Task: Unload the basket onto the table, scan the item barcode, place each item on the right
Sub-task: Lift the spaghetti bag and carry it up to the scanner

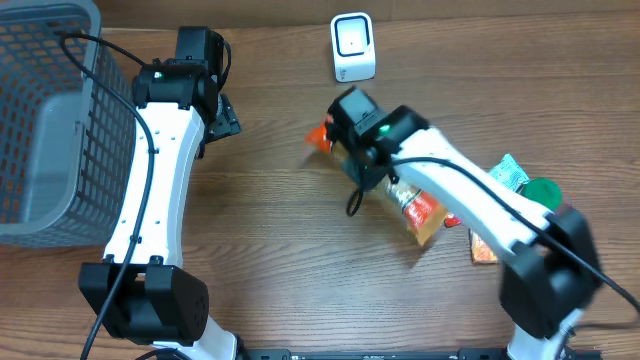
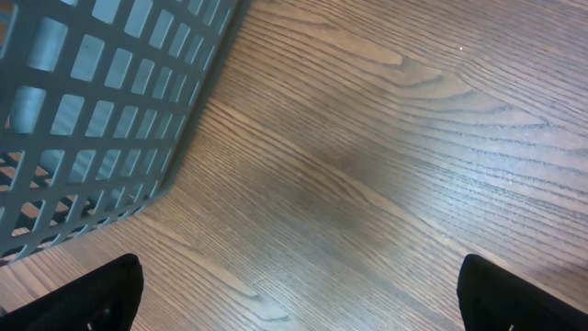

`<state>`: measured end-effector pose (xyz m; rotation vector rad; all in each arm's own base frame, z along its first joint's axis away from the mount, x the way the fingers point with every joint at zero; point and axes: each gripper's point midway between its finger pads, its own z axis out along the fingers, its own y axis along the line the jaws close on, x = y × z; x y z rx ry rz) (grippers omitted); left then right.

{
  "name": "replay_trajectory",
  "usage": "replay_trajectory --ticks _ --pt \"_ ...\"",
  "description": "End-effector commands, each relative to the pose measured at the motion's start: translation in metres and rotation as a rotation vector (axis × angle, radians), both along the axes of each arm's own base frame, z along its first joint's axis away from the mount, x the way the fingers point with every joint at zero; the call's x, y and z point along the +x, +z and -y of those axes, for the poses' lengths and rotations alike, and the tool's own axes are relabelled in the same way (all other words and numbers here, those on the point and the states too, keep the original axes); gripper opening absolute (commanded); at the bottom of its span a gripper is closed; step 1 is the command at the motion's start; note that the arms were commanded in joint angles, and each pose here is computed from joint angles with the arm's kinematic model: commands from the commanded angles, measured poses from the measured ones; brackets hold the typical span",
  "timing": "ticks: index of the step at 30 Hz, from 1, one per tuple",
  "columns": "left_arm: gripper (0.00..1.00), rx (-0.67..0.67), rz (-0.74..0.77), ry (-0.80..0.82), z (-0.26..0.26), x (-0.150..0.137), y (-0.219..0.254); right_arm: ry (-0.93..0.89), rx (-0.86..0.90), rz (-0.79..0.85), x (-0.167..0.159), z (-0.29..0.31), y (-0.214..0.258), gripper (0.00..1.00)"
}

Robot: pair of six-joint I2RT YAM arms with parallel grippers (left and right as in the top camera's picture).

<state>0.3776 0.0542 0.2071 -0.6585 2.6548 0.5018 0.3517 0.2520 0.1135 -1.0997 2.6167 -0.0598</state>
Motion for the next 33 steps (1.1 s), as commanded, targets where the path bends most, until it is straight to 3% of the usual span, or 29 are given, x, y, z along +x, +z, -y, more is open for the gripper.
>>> replay_trajectory --ticks 1,6,11,22,26,33 --pt "1.0 -0.003 0.022 -0.004 0.003 0.002 0.006 -0.051 0.102 0.291 0.012 0.014 0.13 0.03" --pt "1.0 -0.003 0.022 -0.004 0.003 0.002 0.006 -0.066 0.157 0.362 0.006 0.02 0.183 0.04" --pt "1.0 -0.003 0.022 -0.004 0.003 0.002 0.006 -0.075 0.197 0.423 0.017 0.013 0.204 0.03" --pt "1.0 -0.003 0.022 -0.004 0.003 0.002 0.006 -0.121 0.214 0.515 0.074 0.018 0.258 0.03" --pt "1.0 -0.003 0.021 -0.004 0.003 0.002 0.006 -0.092 0.177 0.517 0.095 0.019 0.245 0.03" --pt "1.0 -0.003 0.022 -0.004 0.003 0.002 0.006 0.079 -0.062 0.52 0.147 0.005 0.177 0.03"
